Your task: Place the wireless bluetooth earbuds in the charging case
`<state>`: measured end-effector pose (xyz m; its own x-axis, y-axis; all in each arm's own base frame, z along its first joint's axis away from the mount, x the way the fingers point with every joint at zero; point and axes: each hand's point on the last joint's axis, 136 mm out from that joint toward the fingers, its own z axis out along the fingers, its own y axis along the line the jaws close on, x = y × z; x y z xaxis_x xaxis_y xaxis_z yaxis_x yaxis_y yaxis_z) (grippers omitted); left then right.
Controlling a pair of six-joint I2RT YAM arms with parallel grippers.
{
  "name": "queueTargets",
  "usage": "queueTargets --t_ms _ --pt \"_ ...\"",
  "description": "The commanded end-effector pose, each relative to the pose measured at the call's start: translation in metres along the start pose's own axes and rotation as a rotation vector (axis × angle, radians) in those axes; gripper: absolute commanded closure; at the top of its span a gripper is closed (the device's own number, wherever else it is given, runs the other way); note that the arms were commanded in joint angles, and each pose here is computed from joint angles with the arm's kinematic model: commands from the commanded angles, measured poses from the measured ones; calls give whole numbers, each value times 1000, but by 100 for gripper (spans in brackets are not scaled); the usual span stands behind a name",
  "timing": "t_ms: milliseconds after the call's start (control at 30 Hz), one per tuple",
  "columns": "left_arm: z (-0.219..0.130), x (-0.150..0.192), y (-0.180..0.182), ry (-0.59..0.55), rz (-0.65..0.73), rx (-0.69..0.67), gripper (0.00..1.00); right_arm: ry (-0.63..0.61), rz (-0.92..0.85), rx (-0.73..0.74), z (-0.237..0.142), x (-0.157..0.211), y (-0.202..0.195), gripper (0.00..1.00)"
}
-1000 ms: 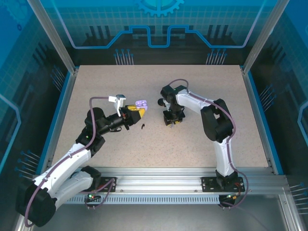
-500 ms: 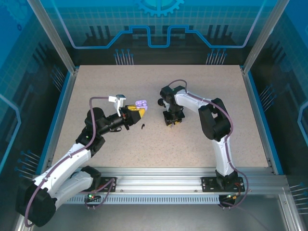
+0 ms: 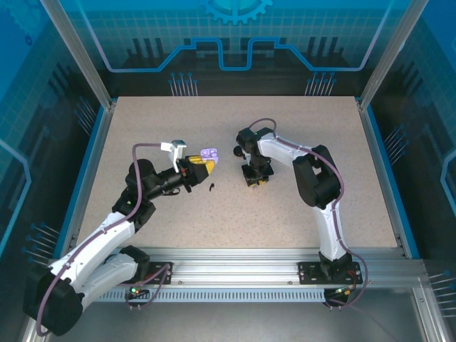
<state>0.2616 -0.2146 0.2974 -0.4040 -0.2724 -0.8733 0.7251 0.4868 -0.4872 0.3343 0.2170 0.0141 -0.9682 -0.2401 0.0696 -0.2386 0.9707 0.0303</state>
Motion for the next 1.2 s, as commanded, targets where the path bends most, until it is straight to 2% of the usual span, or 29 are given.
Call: queueTargets --t_ms 0,367,867,1167 --pt "-1 -1 0 -15 9 8 91 29 11 46 18 4 -3 74" --pt "-1 2 1 -9 7 5 91 -69 28 82 2 -2 -12 83" --pt "6 10 8 8 -16 -6 91 -478 5 15 -74 -18 -15 87" --pt "18 18 25 28 -76 -67 91 -668 -47 -123 -122 -14 -2 87"
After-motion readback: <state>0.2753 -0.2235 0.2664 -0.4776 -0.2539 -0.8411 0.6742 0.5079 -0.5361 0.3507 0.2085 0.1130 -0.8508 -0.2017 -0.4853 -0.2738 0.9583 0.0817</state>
